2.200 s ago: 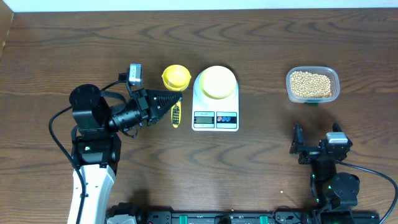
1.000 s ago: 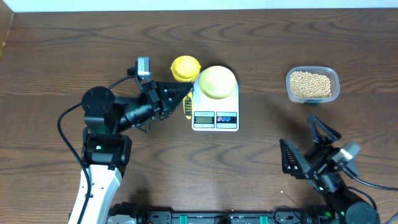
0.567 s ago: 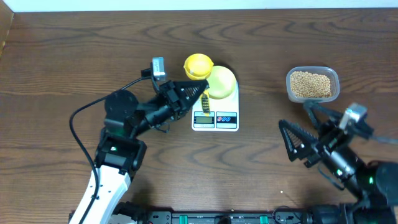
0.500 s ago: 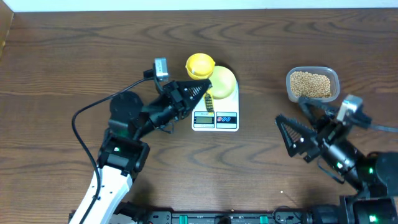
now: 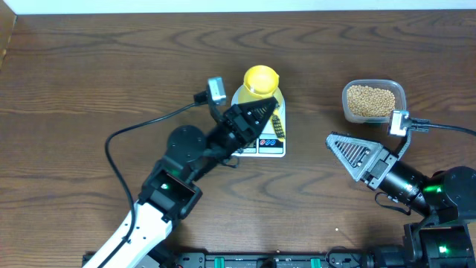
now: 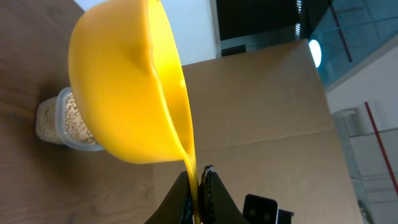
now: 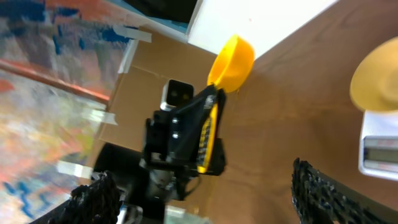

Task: Scoop item into bowl and weigh 50g on scale
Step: 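Carry the scoop toward the right gripper, right gripper approaching the handle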

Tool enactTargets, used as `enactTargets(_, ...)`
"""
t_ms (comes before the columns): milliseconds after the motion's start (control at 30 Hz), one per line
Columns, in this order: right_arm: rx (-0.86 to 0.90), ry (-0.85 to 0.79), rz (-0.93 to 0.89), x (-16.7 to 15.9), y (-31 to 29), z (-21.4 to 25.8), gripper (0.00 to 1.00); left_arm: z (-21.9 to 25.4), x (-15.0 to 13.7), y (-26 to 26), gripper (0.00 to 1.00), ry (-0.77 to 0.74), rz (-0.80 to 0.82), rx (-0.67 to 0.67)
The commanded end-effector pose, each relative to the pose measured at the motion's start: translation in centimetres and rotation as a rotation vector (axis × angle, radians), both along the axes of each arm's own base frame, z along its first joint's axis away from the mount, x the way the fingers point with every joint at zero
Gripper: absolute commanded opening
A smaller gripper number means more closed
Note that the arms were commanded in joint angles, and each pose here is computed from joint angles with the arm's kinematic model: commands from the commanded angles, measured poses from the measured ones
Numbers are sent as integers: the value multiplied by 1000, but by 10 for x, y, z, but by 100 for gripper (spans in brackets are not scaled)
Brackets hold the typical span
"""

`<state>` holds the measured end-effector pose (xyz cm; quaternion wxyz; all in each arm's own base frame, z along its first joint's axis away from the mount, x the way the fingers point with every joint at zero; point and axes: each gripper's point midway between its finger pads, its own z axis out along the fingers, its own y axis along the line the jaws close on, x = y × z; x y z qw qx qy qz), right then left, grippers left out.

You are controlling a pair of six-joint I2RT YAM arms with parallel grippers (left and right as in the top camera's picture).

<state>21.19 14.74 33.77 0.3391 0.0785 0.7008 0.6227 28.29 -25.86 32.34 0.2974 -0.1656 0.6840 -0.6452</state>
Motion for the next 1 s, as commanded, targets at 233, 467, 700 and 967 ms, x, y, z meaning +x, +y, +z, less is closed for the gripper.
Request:
enactTargets(233,116,152,23,-4,2,7,68,12,-10,-38,7,-77,-49,-56)
enactTargets(467,115,154,33,-6,3,7,68,17,-5,-43,7,-108,-48,-83)
enactTargets(700,119,156,16,-3,1,7,69,30,-14,-52,7,-148,-46,-133)
enactTargets(967,120,155,7,-2,0,7,66,27,-16,-58,7,-131,-5,-137)
